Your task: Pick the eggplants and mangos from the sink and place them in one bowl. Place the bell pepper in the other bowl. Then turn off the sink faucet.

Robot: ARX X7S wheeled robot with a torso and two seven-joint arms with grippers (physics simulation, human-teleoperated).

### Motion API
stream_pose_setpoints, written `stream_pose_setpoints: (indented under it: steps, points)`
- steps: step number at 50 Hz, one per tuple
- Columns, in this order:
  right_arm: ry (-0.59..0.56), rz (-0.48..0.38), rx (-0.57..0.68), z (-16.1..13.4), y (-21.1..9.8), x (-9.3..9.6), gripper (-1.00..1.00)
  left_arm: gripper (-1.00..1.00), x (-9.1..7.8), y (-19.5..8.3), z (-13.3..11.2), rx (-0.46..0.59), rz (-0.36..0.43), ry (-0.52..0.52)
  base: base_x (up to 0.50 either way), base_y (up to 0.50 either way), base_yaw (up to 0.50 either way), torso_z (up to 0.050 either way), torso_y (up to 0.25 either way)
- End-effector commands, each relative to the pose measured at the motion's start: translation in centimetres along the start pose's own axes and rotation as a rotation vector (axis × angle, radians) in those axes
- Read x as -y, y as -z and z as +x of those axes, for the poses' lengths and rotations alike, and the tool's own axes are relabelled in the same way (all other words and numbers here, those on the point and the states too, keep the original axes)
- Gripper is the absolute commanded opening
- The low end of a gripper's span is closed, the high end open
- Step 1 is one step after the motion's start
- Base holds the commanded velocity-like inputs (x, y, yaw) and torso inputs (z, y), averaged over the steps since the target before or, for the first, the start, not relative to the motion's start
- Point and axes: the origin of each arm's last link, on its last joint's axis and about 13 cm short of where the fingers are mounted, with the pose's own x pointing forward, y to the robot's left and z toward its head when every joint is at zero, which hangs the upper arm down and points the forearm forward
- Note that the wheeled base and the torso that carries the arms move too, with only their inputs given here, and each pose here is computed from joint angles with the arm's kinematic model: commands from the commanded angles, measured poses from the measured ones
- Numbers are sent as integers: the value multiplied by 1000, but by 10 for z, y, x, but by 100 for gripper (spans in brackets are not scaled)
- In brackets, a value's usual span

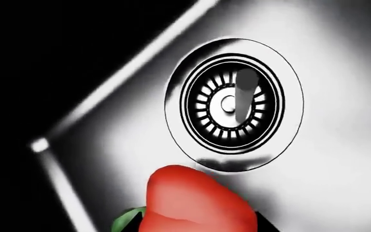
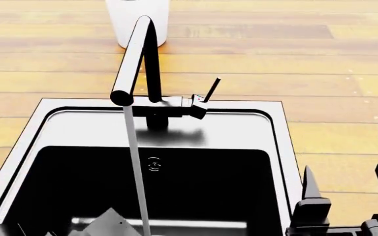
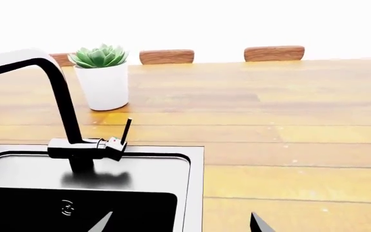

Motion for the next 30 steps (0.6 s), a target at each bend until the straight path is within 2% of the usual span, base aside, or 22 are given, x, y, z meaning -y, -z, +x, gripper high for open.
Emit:
stream_pose_setpoints:
  steps: [1,4,9,18,19,20,23,25,28,30]
  points:
    - [-3,-14,10,1,-8,0,100,-100,-8,-21,-57,205,-21,22,0,0,0,0,0]
    - [-2,-17,12,1,-10,0,100,-100,-11,-28,-78,287,-15,21,0,0,0,0,0]
    - [-6,-19,15,3,-11,-1,100,-100,-10,-28,-91,341,4,17,0,0,0,0,0]
    - [-12,-21,19,7,-12,-1,100,-100,-20,-29,-124,534,-83,24,0,0,0,0,0]
    - [-12,-23,17,7,-13,-1,100,-100,-22,-28,-125,612,-42,-37,0,0,0,0,0]
    - [-15,-29,15,7,-14,-2,100,-100,-21,-23,-127,600,-33,-2,0,0,0,0,0]
    - [-10,-32,26,6,-18,-1,100,-100,-25,-22,-135,638,-130,23,0,0,0,0,0]
    - [-13,-36,29,7,-20,-3,100,-100,-27,-20,-144,680,-167,26,0,0,0,0,0]
    - [-20,-43,32,7,-22,-4,100,-100,-34,-15,-163,760,-198,3,0,0,0,0,0]
    - [-24,-55,32,9,-22,-4,100,-100,-38,-13,-175,796,-167,1,0,0,0,0,0]
